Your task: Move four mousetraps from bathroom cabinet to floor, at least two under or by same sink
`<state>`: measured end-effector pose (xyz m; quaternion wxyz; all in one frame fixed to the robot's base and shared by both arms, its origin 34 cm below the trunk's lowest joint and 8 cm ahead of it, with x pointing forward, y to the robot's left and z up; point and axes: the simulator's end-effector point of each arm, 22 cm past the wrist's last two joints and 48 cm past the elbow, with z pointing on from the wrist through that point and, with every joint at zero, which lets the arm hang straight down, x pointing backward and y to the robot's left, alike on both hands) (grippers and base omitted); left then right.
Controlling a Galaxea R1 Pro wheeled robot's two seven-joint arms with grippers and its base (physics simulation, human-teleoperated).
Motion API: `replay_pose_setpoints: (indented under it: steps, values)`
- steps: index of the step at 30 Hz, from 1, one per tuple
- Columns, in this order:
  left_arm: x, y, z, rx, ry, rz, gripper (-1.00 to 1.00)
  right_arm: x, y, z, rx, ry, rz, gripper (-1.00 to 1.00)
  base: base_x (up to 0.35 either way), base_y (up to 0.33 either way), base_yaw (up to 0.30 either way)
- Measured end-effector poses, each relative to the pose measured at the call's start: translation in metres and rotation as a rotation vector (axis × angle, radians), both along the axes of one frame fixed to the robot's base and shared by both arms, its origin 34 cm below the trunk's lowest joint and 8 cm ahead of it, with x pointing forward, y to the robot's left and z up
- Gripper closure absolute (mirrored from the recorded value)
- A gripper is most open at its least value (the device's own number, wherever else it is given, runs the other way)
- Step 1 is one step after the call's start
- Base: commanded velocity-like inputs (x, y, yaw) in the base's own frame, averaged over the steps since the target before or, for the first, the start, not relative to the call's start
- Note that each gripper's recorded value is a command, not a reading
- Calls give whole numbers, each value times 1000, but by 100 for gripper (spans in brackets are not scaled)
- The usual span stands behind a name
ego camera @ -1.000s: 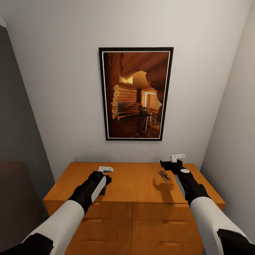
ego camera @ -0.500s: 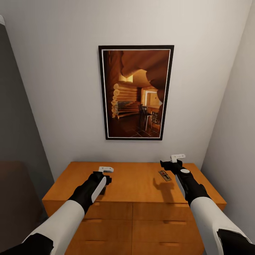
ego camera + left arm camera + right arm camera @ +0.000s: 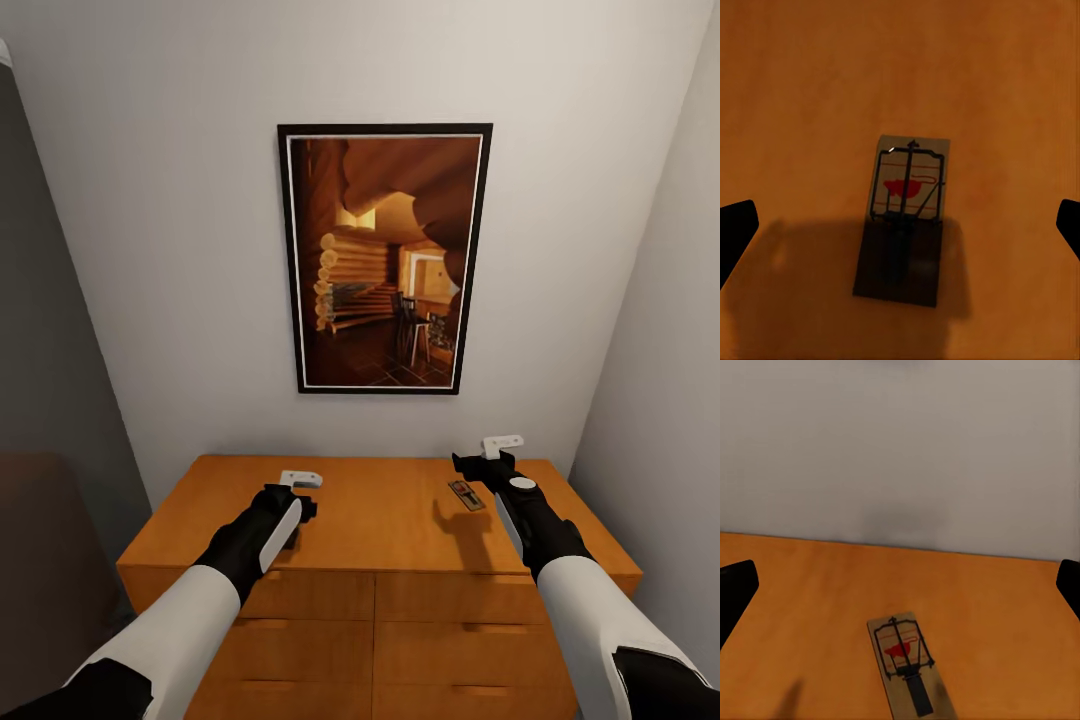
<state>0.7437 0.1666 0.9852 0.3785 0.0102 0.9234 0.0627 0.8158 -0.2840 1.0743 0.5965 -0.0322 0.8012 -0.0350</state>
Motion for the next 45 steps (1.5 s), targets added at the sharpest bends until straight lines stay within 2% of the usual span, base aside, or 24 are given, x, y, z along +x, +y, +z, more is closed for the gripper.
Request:
replay_pose_setpoints:
  steps: [15,27,45]
  values:
    - [0,-2,-4,-2,5,-5,-100,1,-2,-3,-1,0,-7,-100,0,0,0]
    - [-1,-2,-25,2,30,-5,-100,5,-4,-12,-3,-3,-15,-100,0,0,0]
    - [4,-2,-45,2,33,-5,-100,10,-5,-30,-4,-4,-17,-100,0,0,0]
